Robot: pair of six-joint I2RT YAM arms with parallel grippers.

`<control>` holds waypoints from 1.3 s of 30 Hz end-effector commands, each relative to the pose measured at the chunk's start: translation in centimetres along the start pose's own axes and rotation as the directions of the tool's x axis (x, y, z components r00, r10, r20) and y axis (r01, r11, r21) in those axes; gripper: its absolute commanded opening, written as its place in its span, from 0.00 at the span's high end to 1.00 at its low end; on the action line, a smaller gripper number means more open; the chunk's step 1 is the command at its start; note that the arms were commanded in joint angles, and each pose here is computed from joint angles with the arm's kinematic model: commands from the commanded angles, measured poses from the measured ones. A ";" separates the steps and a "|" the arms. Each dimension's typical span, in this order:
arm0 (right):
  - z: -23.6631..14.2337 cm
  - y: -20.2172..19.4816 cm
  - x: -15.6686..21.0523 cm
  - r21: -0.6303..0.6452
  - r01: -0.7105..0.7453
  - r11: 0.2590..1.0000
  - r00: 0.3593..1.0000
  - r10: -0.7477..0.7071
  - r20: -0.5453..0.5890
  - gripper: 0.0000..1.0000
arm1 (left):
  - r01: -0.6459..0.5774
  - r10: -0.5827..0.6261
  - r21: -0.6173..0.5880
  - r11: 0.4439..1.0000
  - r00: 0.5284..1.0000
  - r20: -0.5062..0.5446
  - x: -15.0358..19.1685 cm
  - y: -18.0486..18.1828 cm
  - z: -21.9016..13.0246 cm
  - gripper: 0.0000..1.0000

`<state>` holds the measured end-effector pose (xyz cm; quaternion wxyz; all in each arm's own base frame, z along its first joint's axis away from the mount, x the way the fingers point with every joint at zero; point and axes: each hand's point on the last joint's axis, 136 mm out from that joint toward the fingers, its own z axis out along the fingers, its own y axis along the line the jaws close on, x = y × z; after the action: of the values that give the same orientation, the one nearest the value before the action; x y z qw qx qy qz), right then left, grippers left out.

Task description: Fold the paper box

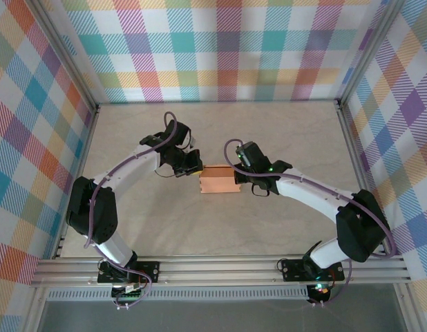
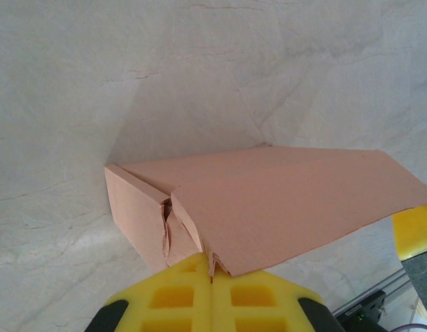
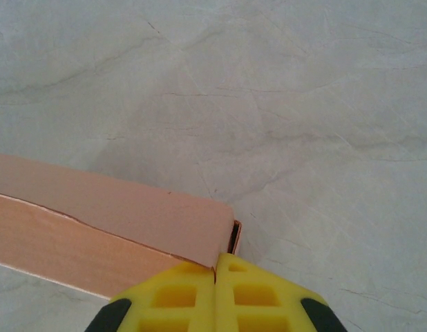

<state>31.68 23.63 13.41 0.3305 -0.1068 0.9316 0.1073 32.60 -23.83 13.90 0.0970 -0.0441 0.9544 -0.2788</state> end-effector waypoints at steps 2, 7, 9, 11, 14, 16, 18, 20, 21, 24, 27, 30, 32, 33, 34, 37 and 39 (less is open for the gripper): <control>-1.9 2.4 -2.1 -0.091 -0.011 0.996 0.998 0.016 0.056 1.00 | -0.042 0.042 0.043 0.998 0.999 0.001 0.7 -1.4 -0.7 1.00; -1.9 2.3 -2.2 -0.087 -0.020 0.996 0.998 0.025 0.050 1.00 | -0.044 0.044 0.042 0.998 0.999 0.002 0.8 -1.4 -0.6 1.00; -1.7 2.4 -2.1 -0.089 -0.021 0.996 0.999 0.025 0.044 1.00 | -0.040 0.040 0.042 0.998 0.999 0.000 0.8 -1.3 -0.5 1.00; -1.8 2.4 -2.1 -0.089 -0.020 0.996 0.999 0.023 0.044 1.00 | -0.036 0.035 0.045 0.998 0.999 0.005 0.8 -1.4 -0.7 1.00; -1.7 2.4 -2.0 -0.087 -0.009 0.996 0.999 0.013 0.042 1.00 | -0.022 0.021 0.064 0.998 1.000 0.016 0.5 -1.9 -1.3 1.00; -1.6 2.3 -1.8 -0.085 -0.003 0.996 0.999 0.006 0.035 1.00 | -0.012 0.010 0.087 0.996 1.000 0.015 0.3 -2.3 -1.5 1.00; -1.4 2.3 -1.7 -0.083 -0.003 0.997 0.999 0.006 0.034 1.00 | -0.005 0.004 0.094 0.996 1.000 0.012 0.3 -2.5 -1.5 1.00; -1.4 2.3 -1.7 -0.086 -0.002 0.996 0.999 0.005 0.034 1.00 | -0.004 0.003 0.095 0.995 1.000 0.008 0.4 -2.4 -1.5 1.00; -1.3 2.3 -1.6 -0.086 -0.002 0.996 1.000 0.005 0.031 1.00 | 0.000 0.000 0.093 0.996 1.000 0.004 0.6 -2.3 -1.4 1.00; -1.2 2.2 -1.4 -0.081 0.000 0.997 1.000 0.002 0.028 1.00 | 0.009 -0.009 0.092 0.996 1.000 0.001 1.0 -1.9 -1.2 1.00; -1.1 2.2 -1.4 -0.080 0.001 0.997 1.000 0.001 0.026 1.00 | 0.034 -0.034 0.128 0.991 0.999 -0.003 0.9 -2.0 -1.4 1.00; -1.1 2.2 -1.4 -0.081 0.003 0.997 1.000 -0.001 0.025 1.00 | 0.052 -0.050 0.152 0.987 0.999 -0.013 0.8 -2.3 -1.7 1.00; -1.1 2.2 -1.4 -0.080 0.002 0.997 1.000 0.000 0.026 1.00 | 0.062 -0.060 0.164 0.985 0.998 -0.019 0.6 -2.5 -1.8 1.00; -1.1 2.2 -1.4 -0.080 0.003 0.997 1.000 -0.001 0.026 1.00 | 0.062 -0.059 0.164 0.985 0.998 -0.021 0.5 -2.5 -1.8 1.00; -1.1 2.2 -1.3 -0.080 0.002 0.997 1.000 0.000 0.025 1.00 | 0.059 -0.057 0.157 0.986 0.998 -0.021 0.5 -2.4 -1.8 1.00; -1.1 2.1 -1.2 -0.079 0.001 0.997 1.000 0.001 0.024 1.00 | 0.051 -0.048 0.138 0.989 0.999 -0.021 0.7 -1.8 -1.5 1.00; -1.0 2.1 -1.2 -0.079 0.001 0.997 1.000 0.001 0.022 1.00 | 0.053 -0.050 0.120 0.991 0.998 -0.027 1.1 -1.2 -1.1 1.00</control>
<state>31.55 23.62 13.60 0.3259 -0.1037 0.9334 0.1086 31.75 -23.85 14.49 0.0781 -0.0736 0.9429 -0.3152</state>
